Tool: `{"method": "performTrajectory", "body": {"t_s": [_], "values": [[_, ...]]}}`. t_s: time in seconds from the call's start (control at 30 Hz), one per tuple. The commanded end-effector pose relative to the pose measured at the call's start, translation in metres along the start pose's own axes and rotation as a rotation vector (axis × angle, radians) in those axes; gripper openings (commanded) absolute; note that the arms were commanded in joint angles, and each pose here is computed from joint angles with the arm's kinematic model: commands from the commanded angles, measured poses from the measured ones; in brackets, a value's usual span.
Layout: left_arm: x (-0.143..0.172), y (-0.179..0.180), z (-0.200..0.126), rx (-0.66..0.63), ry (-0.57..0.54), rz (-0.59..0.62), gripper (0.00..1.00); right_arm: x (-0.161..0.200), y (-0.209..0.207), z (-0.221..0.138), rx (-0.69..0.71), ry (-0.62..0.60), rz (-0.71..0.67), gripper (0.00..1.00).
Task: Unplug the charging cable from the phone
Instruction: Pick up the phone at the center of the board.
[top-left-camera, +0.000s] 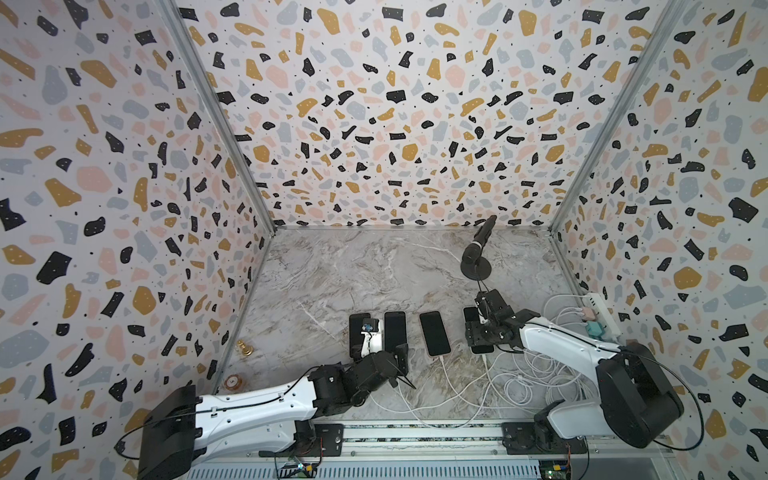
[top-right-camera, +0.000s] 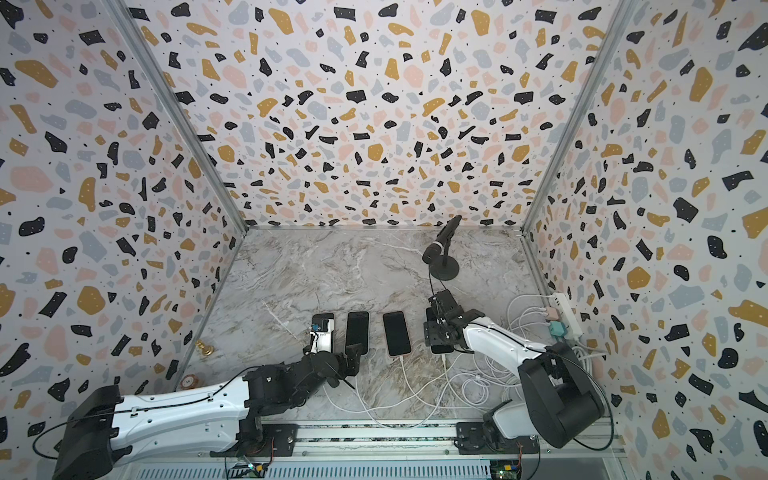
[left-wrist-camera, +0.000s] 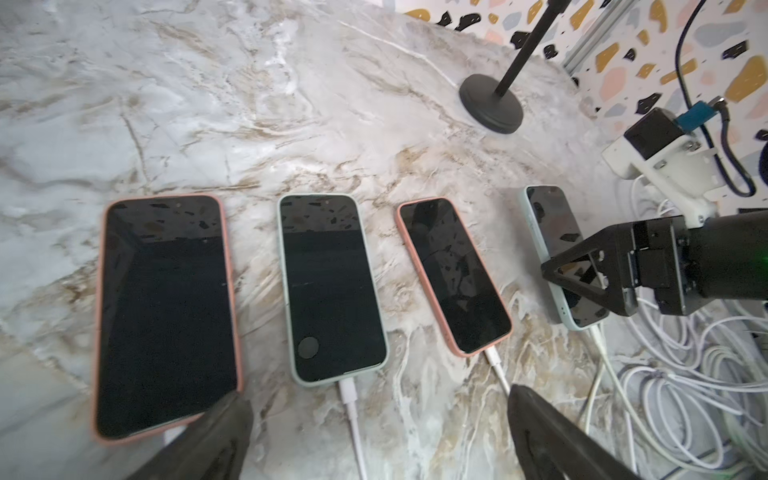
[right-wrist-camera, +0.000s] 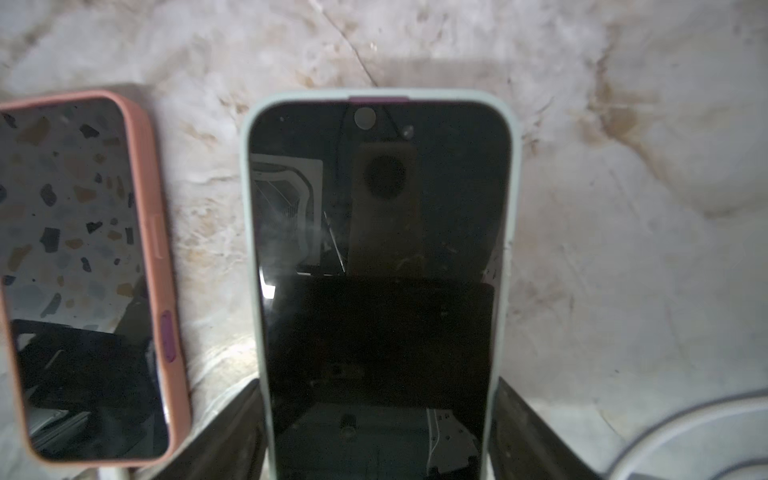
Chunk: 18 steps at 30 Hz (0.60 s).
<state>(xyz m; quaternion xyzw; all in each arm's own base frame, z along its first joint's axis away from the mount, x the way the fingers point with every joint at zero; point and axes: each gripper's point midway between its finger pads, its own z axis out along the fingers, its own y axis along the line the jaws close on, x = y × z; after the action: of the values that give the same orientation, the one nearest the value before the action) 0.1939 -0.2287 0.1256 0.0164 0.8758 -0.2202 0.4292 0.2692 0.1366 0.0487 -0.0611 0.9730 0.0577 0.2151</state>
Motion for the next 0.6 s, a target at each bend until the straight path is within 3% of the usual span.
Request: {"method": "performTrajectory", "body": {"t_s": [0.0,0.17,0.23,0.4,0.57], "values": [[0.000,-0.026,0.008,0.125,-0.038,-0.027,0.98,-0.017,0.001,-0.014,-0.006,-0.095,0.005,0.23],[0.015,-0.059,0.022,0.249,-0.033,-0.040,0.96,-0.019,-0.004,-0.025,-0.003,-0.146,0.035,0.14],[0.019,-0.088,0.024,0.340,-0.050,-0.030,0.95,-0.018,-0.004,-0.026,-0.006,-0.154,0.044,0.12],[0.054,-0.150,0.026,0.507,-0.016,0.030,0.83,-0.017,-0.006,-0.028,-0.001,-0.158,0.062,0.05],[0.085,-0.177,0.036,0.594,0.055,0.005,0.72,-0.020,-0.006,-0.036,-0.009,-0.181,0.082,0.01]]}}
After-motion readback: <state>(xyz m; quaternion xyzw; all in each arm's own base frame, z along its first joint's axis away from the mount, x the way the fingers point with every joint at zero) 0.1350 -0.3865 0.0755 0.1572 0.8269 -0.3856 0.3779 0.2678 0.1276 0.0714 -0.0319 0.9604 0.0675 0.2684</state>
